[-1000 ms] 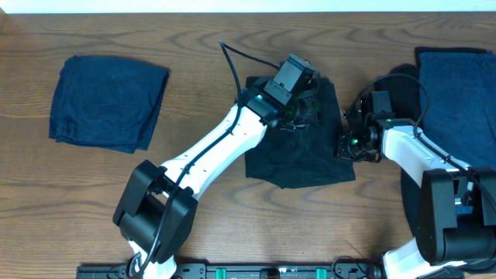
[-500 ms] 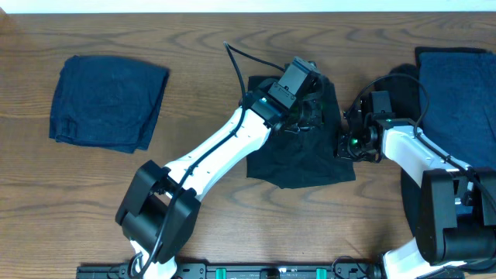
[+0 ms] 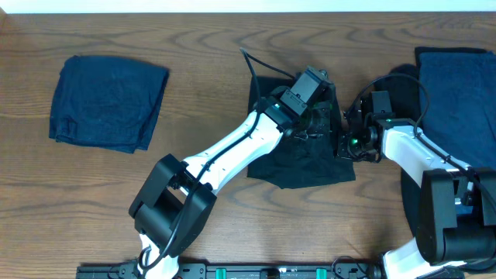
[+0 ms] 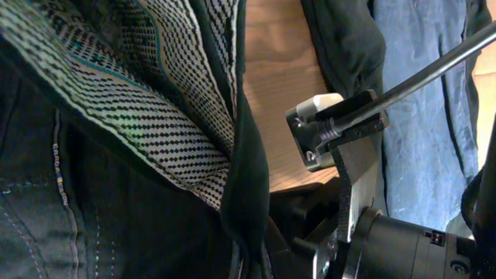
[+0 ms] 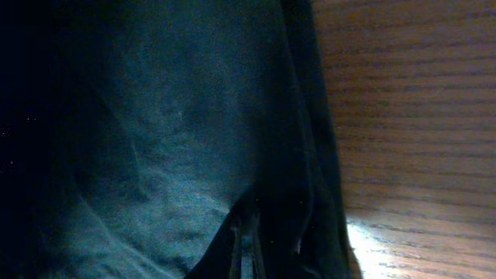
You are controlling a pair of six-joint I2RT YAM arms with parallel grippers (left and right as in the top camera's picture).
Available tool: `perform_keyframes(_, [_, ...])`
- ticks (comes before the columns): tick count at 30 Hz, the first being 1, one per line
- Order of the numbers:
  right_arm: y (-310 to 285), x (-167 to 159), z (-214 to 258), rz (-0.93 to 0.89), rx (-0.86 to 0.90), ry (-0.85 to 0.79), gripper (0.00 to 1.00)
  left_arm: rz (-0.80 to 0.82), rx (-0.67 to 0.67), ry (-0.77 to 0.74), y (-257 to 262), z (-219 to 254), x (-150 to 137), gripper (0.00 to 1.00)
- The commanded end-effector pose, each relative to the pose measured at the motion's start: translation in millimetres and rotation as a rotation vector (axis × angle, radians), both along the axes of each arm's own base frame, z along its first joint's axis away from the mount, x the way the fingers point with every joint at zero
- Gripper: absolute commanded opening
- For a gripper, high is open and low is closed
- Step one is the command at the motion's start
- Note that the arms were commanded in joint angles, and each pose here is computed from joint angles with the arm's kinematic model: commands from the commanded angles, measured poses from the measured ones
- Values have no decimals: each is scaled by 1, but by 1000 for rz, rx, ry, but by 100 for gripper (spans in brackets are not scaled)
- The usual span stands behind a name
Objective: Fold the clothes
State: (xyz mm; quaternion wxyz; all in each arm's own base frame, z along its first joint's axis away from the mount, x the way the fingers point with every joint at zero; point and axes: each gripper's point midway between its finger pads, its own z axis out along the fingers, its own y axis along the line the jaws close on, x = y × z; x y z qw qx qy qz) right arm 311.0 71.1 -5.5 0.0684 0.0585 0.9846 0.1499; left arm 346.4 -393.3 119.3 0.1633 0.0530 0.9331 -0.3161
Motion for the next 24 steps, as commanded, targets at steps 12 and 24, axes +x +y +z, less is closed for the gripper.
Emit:
perform_keyframes(12, [-9,-42,-32,-34,-31,189,7,20,-26,-63,-7,13,13,40])
perform_keyframes(24, [-53,1,137,-204,-27,-101,24,4,51,-31,15,0,13,43])
